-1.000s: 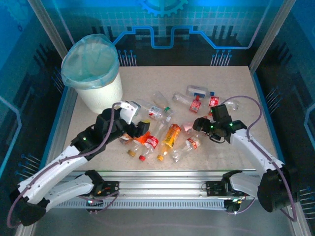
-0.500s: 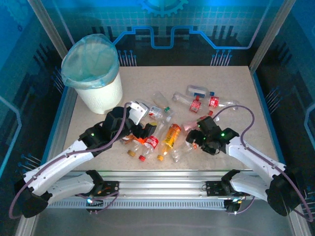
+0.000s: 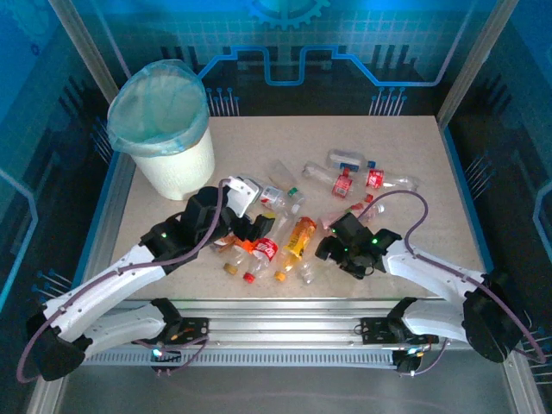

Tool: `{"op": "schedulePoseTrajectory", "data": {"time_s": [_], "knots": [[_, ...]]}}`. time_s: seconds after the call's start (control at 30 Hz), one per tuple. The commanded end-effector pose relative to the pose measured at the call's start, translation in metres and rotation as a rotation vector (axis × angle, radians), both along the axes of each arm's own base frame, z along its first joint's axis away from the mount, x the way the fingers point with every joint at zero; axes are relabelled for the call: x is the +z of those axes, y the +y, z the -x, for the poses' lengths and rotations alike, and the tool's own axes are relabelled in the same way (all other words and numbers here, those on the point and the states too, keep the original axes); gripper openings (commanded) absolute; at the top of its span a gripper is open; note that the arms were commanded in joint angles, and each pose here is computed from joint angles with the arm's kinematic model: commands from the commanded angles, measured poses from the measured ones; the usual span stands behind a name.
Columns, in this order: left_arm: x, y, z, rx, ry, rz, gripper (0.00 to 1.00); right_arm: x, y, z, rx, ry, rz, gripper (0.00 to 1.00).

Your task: Put the plastic bottles in the bin

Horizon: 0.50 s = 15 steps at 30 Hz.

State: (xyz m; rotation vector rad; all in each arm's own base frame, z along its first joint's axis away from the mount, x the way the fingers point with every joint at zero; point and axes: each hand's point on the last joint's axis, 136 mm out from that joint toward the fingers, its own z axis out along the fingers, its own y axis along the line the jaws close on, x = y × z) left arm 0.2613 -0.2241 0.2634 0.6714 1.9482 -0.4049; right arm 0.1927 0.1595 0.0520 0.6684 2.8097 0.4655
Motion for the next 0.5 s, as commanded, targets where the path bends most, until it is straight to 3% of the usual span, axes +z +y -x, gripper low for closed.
{"op": "schedulePoseTrajectory", "data": {"time_s": [0.0, 0.27, 0.47], "knots": [[0.015, -0.002, -0.003, 0.014, -0.035, 0.029, 0.88, -0.021, -0.005, 0.012, -0.015, 0.060, 0.039, 0.86], [0.015, 0.002, -0.006, 0.039, -0.047, 0.027, 0.88, -0.036, 0.004, 0.013, 0.024, 0.109, 0.039, 0.86], [0.015, 0.002, -0.006, 0.043, -0.043, 0.034, 0.88, -0.036, 0.003, 0.015, 0.032, 0.109, 0.042, 0.72]]}}
